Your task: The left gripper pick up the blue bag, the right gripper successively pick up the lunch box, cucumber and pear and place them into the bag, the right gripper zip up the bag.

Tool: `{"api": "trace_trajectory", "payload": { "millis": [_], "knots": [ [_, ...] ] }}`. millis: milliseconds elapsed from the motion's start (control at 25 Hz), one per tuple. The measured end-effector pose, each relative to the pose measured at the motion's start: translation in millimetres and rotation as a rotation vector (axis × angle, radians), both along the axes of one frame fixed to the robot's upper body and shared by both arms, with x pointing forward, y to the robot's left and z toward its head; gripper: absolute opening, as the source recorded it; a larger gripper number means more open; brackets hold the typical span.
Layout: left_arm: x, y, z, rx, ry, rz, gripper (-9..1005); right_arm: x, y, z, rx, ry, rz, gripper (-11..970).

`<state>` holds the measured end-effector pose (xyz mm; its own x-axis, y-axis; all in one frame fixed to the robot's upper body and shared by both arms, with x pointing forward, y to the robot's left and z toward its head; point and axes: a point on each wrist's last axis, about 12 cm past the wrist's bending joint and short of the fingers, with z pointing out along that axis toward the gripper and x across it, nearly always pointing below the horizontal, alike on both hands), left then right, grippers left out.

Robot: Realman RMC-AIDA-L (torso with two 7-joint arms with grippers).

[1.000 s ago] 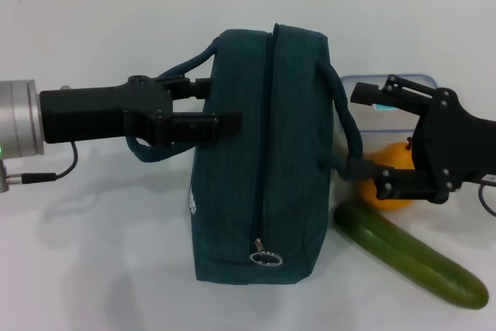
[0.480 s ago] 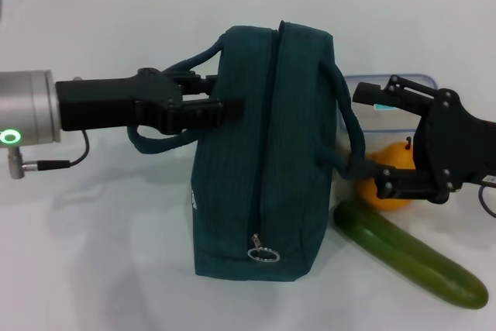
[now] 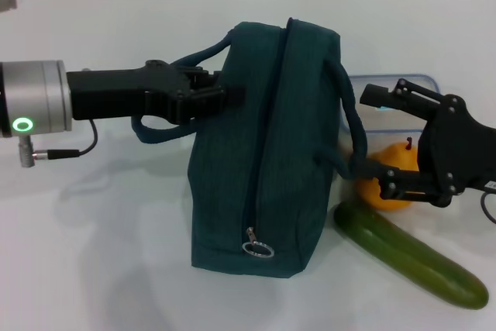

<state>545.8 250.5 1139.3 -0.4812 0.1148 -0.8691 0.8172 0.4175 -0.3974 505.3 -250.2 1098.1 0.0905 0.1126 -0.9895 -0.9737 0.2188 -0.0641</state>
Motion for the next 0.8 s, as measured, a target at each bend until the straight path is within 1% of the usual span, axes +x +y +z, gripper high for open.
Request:
{"api": "trace_trajectory", "payload": {
  "millis": [400, 520, 640, 800],
  "knots": [
    [2.3, -4, -1.9, -0.005, 0.018, -0.014, 170, -4.4, -2, -4.6, 0.002, 0.02, -0.009, 839],
    [2.2, -5, -2.0, -0.006, 0.019, -0.016, 127, -5.3, -1, -12.6, 0.074, 0.066, -0.084, 839],
    [2.0, -5, -2.5, -0.007, 0.021, -0.018, 88, -3.3, -1, -18.9, 0.196, 0.128, -0.207, 839],
    [2.8, -9, -3.1, -0.013, 0.024, -0.028, 59, -0.2, -7, -25.6, 0.342, 0.256, -0.357, 839]
  ]
}}
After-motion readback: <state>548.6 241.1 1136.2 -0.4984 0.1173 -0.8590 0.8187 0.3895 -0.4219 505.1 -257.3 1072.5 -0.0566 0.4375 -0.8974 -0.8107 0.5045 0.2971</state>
